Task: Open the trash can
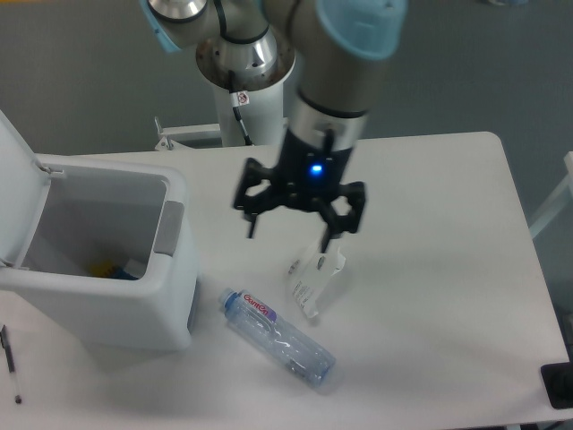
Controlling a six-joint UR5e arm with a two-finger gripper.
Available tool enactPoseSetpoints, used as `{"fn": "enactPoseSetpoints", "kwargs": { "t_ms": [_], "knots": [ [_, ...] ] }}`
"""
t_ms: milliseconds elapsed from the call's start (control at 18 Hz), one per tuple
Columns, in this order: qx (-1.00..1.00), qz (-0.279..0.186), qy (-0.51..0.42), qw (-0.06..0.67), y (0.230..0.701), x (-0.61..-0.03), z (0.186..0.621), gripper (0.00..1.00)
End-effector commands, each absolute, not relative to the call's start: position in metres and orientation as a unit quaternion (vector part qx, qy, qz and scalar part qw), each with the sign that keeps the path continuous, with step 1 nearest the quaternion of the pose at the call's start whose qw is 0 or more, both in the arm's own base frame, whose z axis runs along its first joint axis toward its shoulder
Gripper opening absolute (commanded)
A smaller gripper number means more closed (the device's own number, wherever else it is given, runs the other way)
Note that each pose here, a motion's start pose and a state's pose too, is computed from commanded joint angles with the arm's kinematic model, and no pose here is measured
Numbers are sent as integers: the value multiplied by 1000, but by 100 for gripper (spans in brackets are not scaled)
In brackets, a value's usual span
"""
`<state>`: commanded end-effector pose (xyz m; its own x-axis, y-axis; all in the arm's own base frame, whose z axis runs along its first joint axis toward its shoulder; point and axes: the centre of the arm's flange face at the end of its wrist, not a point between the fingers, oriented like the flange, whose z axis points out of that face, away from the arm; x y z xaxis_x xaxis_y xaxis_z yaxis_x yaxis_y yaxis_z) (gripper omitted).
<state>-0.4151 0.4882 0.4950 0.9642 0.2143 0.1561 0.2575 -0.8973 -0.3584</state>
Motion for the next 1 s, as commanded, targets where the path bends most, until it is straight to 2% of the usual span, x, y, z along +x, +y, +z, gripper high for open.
{"fn": "enactPoseSetpoints", "kwargs": {
  "t_ms": [389, 667, 1000],
  "knots": [
    [-981, -27, -24, 191, 452, -478, 468, 100],
    [-993, 11, 73, 96, 434, -501, 436, 100],
    [-991, 9, 111, 71, 432, -517, 407, 100]
  ]
}}
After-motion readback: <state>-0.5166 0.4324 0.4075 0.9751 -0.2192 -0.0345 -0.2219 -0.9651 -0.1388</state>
